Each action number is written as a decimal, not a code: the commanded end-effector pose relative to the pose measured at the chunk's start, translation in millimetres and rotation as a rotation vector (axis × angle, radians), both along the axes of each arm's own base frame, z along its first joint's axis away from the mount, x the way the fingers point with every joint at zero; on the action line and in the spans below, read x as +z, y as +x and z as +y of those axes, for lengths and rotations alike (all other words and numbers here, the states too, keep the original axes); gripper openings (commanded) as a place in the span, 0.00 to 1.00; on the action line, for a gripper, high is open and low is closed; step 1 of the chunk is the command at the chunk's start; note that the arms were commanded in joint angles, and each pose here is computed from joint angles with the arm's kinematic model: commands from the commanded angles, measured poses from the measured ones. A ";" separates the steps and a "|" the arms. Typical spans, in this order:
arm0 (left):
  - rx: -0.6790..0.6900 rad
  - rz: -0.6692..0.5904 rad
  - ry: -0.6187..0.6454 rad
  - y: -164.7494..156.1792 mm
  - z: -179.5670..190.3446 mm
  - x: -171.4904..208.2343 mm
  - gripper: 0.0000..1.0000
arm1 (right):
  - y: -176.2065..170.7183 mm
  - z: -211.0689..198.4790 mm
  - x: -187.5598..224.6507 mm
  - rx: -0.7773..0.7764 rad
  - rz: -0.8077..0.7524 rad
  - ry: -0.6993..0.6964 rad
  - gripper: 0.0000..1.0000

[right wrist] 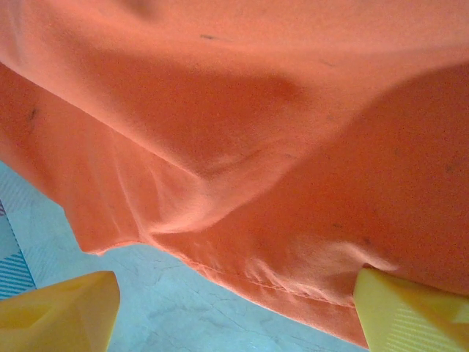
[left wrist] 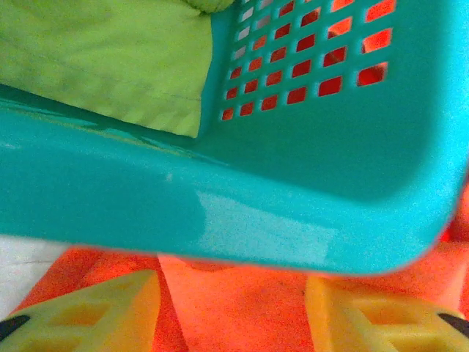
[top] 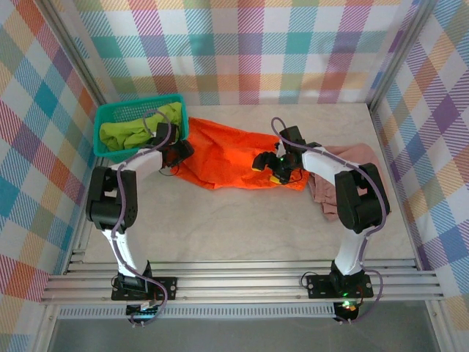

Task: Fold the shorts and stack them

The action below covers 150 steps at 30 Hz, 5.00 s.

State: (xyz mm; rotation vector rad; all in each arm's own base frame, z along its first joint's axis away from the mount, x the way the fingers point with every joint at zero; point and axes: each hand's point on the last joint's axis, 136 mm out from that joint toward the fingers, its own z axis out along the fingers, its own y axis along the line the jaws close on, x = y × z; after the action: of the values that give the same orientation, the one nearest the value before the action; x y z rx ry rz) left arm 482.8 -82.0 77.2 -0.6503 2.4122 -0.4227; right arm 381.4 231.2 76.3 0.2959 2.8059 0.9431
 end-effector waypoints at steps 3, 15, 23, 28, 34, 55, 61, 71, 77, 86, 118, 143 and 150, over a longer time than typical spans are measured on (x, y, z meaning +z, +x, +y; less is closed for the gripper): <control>-0.020 0.025 -0.025 4.3 -3.3 -15.3 0.38 | -8.2 -8.0 -15.4 0.016 0.026 -0.038 0.84; 0.076 0.123 0.083 -55.2 28.1 -27.7 0.00 | -30.8 -34.4 -35.8 -0.008 0.096 -0.077 0.84; 0.119 0.132 0.007 -102.7 28.7 -30.9 0.03 | -56.8 -40.6 -38.5 0.019 0.135 -0.084 0.84; 0.091 0.018 -0.091 -114.9 17.6 2.4 0.28 | -66.5 -38.7 -30.7 0.039 0.129 -0.056 0.84; 0.081 -0.020 -0.090 -122.2 19.5 35.1 0.45 | -79.7 -46.4 -32.0 0.061 0.138 -0.090 0.84; -0.006 0.121 -0.118 -95.0 -0.2 -18.2 0.43 | -73.2 -40.3 -26.8 0.043 0.124 -0.053 0.84; -0.021 0.136 -0.094 -83.5 -0.4 -21.3 0.40 | -72.4 -40.0 -26.8 0.045 0.123 -0.054 0.84; -0.027 0.231 -0.074 -85.2 -0.3 -47.5 0.34 | -71.8 -40.0 -28.8 0.044 0.131 -0.056 0.84; -0.023 0.259 -0.058 -94.2 3.2 -49.9 0.34 | -72.2 -39.7 -30.8 0.046 0.138 -0.058 0.84; 0.003 0.269 -0.004 -110.1 15.0 -36.8 0.42 | -71.3 -38.6 -33.8 0.045 0.146 -0.053 0.84; 0.006 0.251 0.166 -117.5 34.7 1.4 0.00 | -72.4 -38.1 -37.3 0.053 0.154 -0.053 0.84; -0.035 -0.042 -0.098 -147.3 6.0 97.7 0.92 | -73.6 -14.9 64.8 0.158 -0.049 0.026 0.86; -0.125 -0.126 -0.272 -100.6 -45.6 111.2 0.99 | -12.4 -13.1 84.9 0.106 -0.114 0.021 0.87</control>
State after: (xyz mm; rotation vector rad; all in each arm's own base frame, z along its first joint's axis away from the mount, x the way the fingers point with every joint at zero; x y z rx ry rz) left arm 369.5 -98.5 198.3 -0.5960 2.2892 -0.6896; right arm 354.0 222.7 178.8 0.0628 2.6797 1.0153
